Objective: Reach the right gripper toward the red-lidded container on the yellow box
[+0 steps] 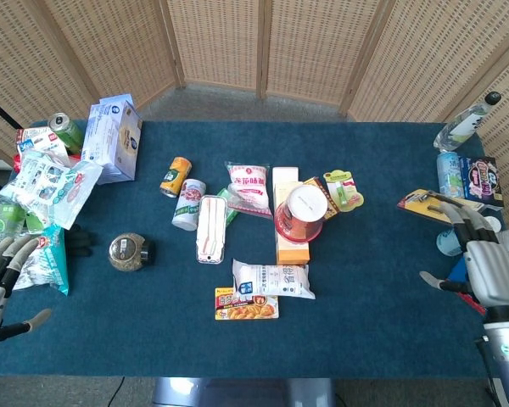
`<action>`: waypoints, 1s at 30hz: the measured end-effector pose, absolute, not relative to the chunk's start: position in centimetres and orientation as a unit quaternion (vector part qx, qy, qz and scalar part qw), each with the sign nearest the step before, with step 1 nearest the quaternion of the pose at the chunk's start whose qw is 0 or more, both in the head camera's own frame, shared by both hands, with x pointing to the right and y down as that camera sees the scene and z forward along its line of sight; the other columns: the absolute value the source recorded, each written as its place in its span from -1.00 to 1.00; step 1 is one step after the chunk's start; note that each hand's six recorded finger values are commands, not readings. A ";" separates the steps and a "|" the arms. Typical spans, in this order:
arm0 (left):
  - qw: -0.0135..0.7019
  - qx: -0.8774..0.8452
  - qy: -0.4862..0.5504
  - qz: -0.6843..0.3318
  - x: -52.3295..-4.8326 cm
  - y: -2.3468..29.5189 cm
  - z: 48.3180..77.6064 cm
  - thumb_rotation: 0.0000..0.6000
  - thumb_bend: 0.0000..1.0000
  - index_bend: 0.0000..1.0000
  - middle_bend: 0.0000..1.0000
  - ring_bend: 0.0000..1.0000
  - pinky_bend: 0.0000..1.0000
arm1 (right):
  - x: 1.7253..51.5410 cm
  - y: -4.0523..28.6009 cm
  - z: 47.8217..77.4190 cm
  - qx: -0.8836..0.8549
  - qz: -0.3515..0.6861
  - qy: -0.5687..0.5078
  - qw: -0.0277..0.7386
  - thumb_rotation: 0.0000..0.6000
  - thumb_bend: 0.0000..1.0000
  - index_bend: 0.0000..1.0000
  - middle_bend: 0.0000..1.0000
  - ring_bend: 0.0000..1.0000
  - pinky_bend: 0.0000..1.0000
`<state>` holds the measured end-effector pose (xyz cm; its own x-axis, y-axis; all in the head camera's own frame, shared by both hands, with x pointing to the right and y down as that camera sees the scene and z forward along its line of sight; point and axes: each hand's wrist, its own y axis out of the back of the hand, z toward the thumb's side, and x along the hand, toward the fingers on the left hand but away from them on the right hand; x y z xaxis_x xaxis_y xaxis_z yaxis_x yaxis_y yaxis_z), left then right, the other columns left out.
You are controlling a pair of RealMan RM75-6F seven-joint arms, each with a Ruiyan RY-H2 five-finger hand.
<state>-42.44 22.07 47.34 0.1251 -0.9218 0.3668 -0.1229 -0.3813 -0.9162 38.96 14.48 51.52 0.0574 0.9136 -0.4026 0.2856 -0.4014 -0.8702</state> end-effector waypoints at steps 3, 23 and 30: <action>0.382 -0.643 0.405 -0.526 -42.5 22.1 47.3 1.00 -1.00 -1.00 -1.00 -1.00 -1.00 | 36.8 12.3 52.4 -0.682 0.515 -0.428 0.294 1.00 -1.00 -1.00 -1.00 -1.00 -1.00; 0.375 -0.632 0.426 -0.528 -44.2 21.6 46.4 1.00 -1.00 -1.00 -1.00 -1.00 -1.00 | 19.5 4.9 58.5 -0.776 0.490 -0.287 0.273 1.00 -1.00 -1.00 -1.00 -1.00 -1.00; 0.376 -0.632 0.427 -0.526 -44.4 21.5 46.2 1.00 -1.00 -1.00 -1.00 -1.00 -1.00 | 16.6 4.2 59.6 -0.780 0.491 -0.278 0.270 1.00 -1.00 -1.00 -1.00 -1.00 -1.00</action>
